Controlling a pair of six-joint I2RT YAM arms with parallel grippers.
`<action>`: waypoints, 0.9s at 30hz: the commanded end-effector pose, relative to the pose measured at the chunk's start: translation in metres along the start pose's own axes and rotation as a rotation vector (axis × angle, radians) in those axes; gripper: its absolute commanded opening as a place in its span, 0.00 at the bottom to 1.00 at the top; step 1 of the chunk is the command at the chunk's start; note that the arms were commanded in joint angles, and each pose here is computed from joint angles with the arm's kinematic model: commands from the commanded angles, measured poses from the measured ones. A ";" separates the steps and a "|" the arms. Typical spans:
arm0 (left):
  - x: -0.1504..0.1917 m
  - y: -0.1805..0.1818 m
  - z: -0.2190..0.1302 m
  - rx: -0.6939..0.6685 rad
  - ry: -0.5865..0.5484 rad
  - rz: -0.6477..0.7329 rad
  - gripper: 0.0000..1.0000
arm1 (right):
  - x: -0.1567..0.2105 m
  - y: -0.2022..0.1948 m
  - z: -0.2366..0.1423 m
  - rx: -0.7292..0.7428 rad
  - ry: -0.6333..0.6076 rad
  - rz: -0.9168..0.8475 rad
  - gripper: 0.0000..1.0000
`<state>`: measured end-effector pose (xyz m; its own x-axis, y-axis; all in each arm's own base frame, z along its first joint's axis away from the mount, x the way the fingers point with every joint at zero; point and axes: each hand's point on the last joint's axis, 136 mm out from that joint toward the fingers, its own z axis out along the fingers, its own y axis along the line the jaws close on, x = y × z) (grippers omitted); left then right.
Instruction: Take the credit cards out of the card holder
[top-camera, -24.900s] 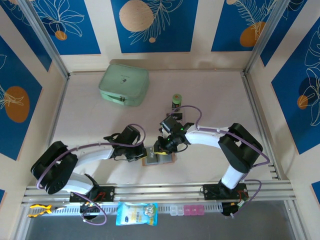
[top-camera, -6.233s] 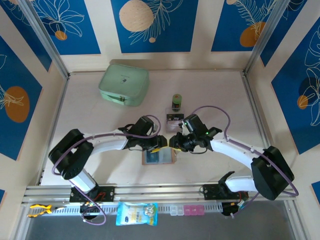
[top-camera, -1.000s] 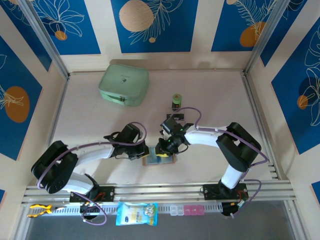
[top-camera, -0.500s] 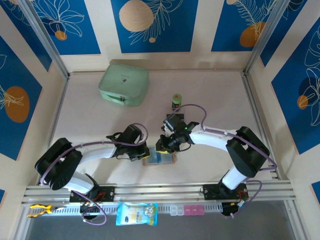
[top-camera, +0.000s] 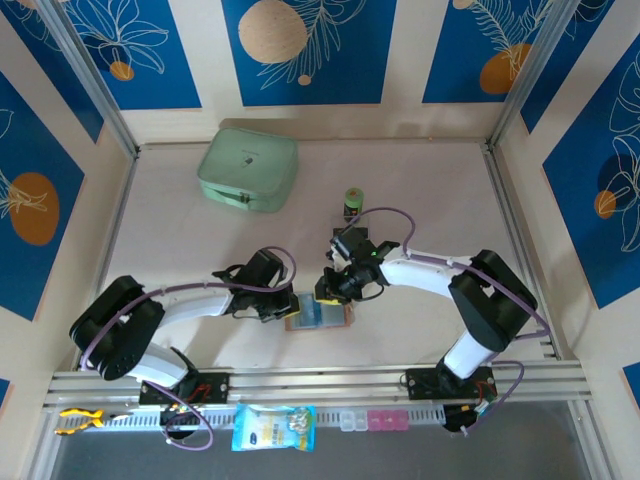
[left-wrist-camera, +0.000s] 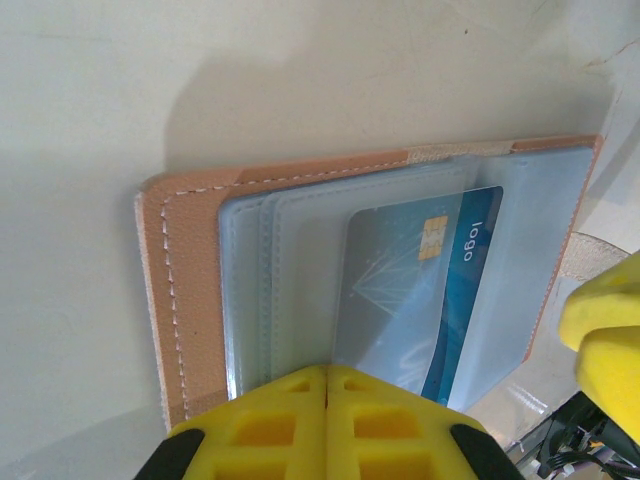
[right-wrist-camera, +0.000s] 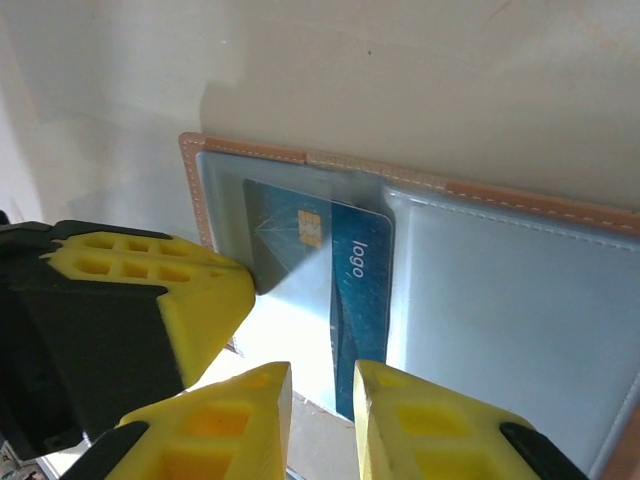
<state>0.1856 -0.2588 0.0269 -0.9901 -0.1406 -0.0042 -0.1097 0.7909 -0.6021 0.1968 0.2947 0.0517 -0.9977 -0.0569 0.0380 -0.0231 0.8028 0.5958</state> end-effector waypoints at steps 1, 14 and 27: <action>0.003 0.011 -0.001 -0.051 -0.004 -0.001 0.05 | 0.005 -0.006 0.004 0.005 0.036 -0.003 0.24; 0.003 0.014 0.000 -0.063 -0.004 -0.010 0.04 | 0.007 -0.007 0.013 -0.010 0.059 -0.001 0.24; 0.005 0.018 0.001 -0.087 0.009 -0.013 0.04 | 0.016 -0.014 0.029 0.005 0.090 0.023 0.24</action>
<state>0.1866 -0.2577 0.0266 -0.9894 -0.1449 -0.0094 -0.1108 0.7954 -0.5959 0.1887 0.2971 0.0264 -0.9928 -0.0846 0.0846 -0.0196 0.8130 0.5820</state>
